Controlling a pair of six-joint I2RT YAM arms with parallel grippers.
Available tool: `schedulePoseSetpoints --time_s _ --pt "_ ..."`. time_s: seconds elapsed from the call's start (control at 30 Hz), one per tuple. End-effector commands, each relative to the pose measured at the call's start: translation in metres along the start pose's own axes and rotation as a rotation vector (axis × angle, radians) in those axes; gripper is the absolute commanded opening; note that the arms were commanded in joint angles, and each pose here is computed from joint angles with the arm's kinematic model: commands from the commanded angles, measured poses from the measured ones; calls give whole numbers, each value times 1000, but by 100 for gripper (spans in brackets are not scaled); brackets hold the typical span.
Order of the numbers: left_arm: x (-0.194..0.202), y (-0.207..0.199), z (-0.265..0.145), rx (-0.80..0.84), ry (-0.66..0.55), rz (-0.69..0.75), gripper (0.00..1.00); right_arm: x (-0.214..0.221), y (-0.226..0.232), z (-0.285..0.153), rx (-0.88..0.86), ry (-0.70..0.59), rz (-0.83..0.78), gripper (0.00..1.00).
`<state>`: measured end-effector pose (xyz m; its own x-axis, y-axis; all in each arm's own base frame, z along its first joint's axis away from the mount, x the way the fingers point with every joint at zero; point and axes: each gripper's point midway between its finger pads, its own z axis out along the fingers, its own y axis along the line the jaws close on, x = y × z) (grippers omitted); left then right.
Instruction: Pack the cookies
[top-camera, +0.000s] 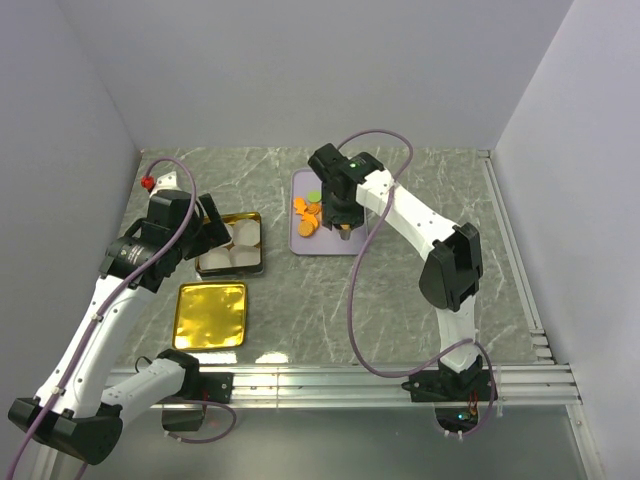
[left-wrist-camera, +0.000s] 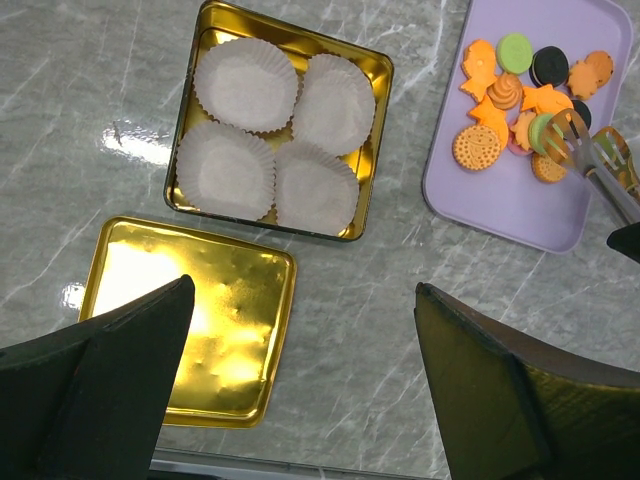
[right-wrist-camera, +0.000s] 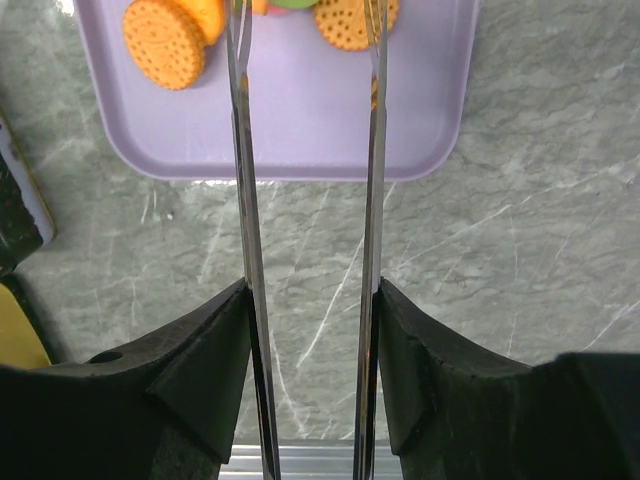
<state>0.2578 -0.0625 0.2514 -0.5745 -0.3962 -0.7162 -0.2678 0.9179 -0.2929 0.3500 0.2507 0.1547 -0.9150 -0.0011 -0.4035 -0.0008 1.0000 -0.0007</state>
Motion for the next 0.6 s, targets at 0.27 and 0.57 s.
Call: schedulePoseSetpoints --time_s 0.27,0.57 --pt "-10 -5 0 12 -35 12 98 -13 0 4 -19 -14 2 56" --pt "-11 -6 2 13 -34 9 98 -14 9 3 -66 -12 -5 55"
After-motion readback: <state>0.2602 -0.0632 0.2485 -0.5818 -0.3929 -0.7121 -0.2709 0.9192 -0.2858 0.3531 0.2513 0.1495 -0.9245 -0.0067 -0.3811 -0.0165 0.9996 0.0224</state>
